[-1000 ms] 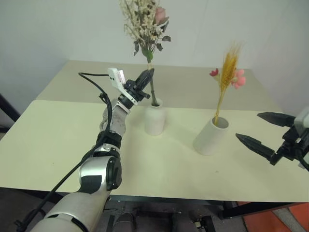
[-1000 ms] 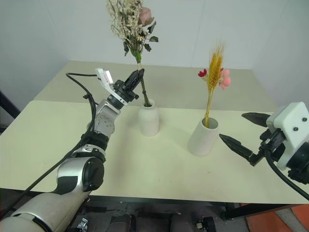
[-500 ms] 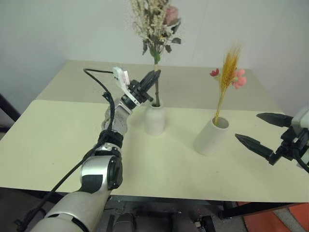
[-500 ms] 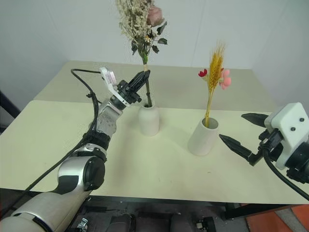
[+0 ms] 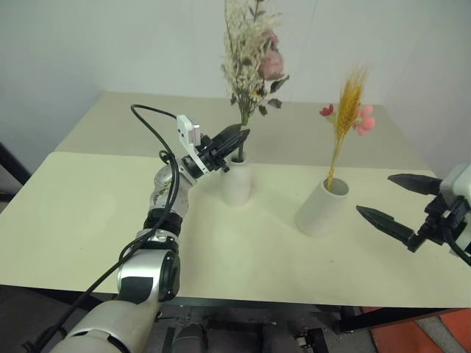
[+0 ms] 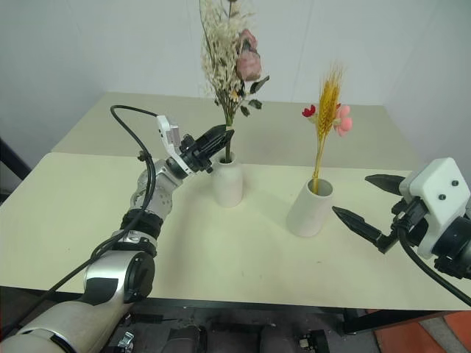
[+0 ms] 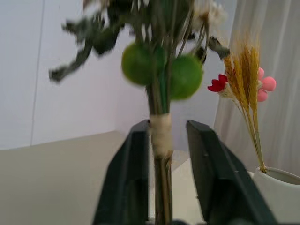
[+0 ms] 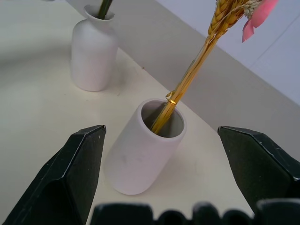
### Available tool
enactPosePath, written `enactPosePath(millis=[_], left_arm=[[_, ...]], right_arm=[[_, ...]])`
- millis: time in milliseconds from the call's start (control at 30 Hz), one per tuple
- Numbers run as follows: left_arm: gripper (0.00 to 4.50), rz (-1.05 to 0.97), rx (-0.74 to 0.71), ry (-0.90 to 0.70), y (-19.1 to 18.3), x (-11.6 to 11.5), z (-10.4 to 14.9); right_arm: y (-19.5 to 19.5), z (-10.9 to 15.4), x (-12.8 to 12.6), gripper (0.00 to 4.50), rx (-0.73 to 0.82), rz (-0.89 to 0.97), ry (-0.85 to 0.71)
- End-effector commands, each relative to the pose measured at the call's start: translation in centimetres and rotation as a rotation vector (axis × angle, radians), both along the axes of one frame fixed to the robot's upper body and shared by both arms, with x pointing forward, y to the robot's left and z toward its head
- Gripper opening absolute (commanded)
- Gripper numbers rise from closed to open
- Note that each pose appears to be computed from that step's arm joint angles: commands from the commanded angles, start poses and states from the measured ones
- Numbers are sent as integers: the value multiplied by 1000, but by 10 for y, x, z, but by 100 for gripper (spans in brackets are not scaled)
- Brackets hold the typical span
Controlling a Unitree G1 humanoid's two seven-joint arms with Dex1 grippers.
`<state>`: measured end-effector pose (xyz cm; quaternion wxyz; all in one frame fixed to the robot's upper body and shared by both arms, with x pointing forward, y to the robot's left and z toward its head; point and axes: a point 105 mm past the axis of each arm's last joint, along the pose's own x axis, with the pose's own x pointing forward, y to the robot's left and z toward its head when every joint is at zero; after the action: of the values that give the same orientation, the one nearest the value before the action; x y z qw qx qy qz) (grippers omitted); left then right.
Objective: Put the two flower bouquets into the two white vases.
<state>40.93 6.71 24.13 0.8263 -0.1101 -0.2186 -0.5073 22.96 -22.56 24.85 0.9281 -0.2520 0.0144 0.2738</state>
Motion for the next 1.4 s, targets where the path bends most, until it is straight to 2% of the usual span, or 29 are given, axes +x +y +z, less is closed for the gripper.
enactPosePath(millis=[33, 133, 233, 333, 500, 700, 967, 1167, 1400], left_arm=[[258, -10, 66, -79, 3, -8, 10], [354, -18, 153, -84, 11, -14, 4], [446, 22, 174, -88, 34, -23, 5], [446, 102, 118, -90, 63, -31, 15], [446, 171, 165, -79, 111, -60, 23], [446, 236, 508, -32, 170, -115, 18], [446, 329, 708, 29, 209, -158, 25], [446, 382, 721, 9, 218, -165, 31], [446, 380, 729, 19, 220, -164, 26]], right_arm=[[1, 10, -2, 450, -28, 5, -54], [0, 8, -2, 450, -31, 0, -48], [-2, 6, -2, 450, -33, -8, -44], [-2, 4, -3, 450, -30, -10, -42], [-6, 3, -1, 450, -32, -12, -32], [-32, 10, -3, 450, -38, -16, 46], [-78, 24, -12, 450, -39, -34, 140], [-104, 28, -8, 450, -73, -98, 179], [-106, 26, -9, 450, -89, -110, 173]])
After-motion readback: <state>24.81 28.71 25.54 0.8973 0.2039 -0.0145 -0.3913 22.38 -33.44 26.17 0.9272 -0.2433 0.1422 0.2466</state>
